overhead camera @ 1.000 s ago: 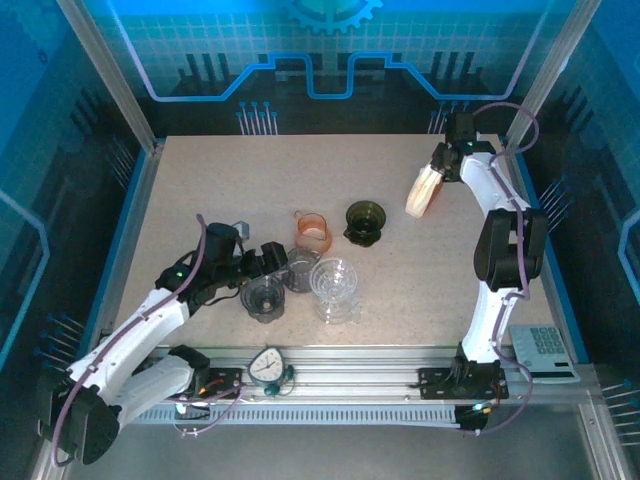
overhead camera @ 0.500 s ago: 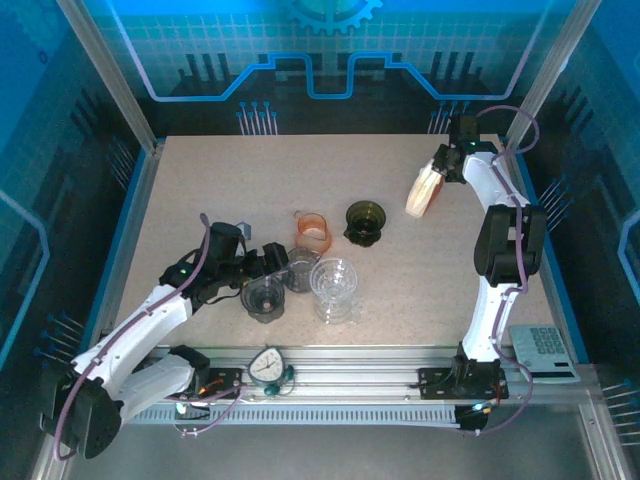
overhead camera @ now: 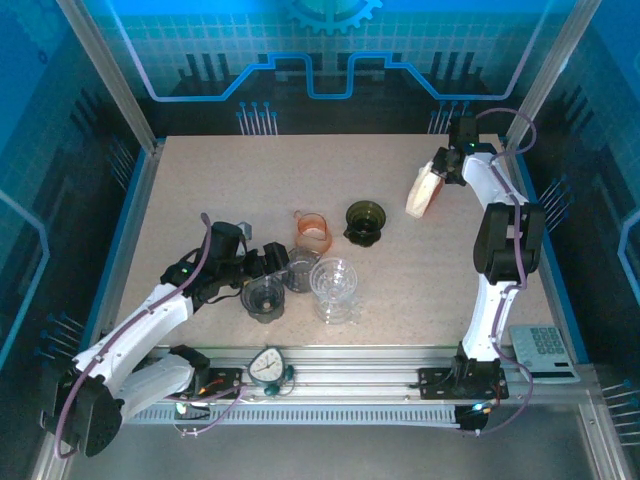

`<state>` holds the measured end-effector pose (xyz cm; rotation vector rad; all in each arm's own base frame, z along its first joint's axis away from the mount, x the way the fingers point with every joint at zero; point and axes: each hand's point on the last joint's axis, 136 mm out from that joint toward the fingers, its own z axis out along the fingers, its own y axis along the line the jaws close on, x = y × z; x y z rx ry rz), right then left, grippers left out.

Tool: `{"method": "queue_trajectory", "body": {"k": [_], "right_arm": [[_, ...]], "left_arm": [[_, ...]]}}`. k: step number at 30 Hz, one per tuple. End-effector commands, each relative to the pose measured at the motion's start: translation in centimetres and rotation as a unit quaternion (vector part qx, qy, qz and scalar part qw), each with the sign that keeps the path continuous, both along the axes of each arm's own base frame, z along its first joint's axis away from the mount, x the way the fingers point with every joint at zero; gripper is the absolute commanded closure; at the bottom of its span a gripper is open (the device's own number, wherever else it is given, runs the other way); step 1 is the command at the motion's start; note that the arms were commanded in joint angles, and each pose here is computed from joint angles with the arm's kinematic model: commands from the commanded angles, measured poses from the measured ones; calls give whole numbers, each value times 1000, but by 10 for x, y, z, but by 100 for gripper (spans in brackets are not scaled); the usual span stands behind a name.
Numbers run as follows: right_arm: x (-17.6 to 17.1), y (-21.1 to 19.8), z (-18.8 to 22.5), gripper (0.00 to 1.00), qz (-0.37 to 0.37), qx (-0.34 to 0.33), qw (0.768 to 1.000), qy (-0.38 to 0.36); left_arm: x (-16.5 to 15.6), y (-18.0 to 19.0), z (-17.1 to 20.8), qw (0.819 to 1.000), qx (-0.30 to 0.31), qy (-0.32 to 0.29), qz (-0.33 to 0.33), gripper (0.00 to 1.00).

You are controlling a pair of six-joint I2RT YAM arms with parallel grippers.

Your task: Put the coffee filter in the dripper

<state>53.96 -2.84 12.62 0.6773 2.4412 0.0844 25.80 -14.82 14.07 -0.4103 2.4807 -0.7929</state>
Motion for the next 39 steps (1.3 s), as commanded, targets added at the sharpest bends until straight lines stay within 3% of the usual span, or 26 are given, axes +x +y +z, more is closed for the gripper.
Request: {"method": "queue_trajectory", "body": {"k": [1, 12, 19, 28, 34, 39], "right_arm": [[2, -6, -5, 81, 3, 1, 1000, 6], [1, 3, 1, 92, 59, -3, 998, -2], [2, 25, 12, 91, 147, 3, 989, -9], [-12, 47, 40, 91, 240, -68, 968, -15], [-21, 69, 36, 91, 289, -105, 952, -2], [-23, 76, 21, 90, 293, -101, 951, 13]], "left_arm": [[4, -3, 6, 1000, -2, -13, -6, 1], [3, -4, 3, 1000, -7, -9, -3, 1], [2, -4, 1, 1000, -8, -5, -3, 1], [2, -4, 0, 1000, -10, -4, -2, 1], [2, -5, -2, 1000, -14, -1, -1, 1], [0, -5, -1, 1000, -14, -1, -3, 1]]}}
